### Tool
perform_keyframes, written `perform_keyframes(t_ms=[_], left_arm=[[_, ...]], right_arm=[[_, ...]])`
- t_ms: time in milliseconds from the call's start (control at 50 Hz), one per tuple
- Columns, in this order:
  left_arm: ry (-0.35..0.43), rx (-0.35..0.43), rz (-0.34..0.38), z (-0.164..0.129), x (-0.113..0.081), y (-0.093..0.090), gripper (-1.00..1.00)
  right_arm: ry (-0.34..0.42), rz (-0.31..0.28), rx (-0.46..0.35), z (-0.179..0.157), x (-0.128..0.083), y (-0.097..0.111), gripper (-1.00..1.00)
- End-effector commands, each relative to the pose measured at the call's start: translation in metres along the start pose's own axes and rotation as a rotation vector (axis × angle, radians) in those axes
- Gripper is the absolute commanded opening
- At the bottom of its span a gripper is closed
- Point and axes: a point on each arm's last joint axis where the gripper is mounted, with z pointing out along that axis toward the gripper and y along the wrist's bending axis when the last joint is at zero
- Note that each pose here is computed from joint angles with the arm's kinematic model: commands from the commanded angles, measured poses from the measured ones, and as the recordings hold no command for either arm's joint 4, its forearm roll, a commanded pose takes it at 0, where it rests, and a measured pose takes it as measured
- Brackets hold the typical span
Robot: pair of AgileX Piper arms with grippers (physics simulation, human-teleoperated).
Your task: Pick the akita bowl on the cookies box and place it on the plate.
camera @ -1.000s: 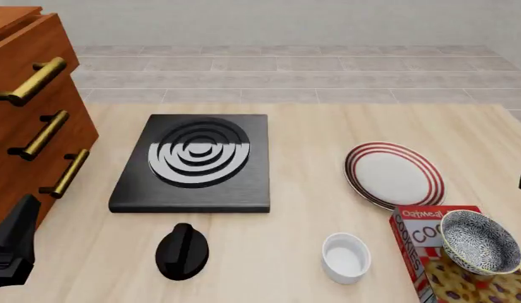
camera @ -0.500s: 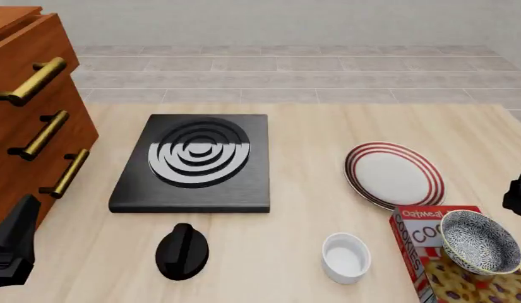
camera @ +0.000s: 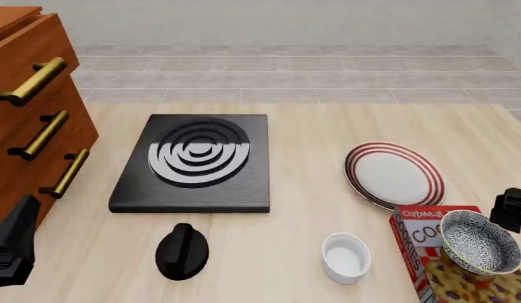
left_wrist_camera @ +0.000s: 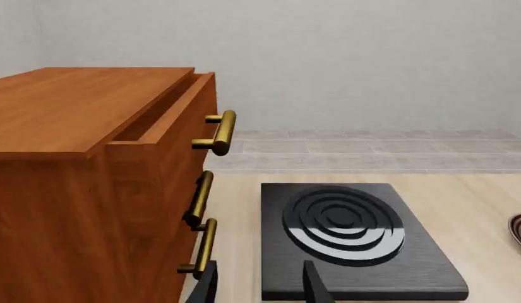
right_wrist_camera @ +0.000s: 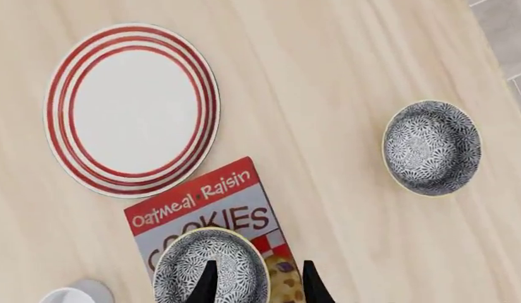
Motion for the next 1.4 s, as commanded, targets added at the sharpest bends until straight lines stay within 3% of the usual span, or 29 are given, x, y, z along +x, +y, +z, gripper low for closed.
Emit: perform_keyframes(t_ms=[20,1400], left_arm=[[0.0,0.0,0.0,0.0,0.0,0.0,1.0],[0.0,0.0,0.0,0.0,0.0,0.0,1.0]], right_arm=[[0.031,0.012,0.001,0.011,0.009,0.0,1.0],[0.094,0.006,0.006,0.036,0.027,-0.002,1.0]])
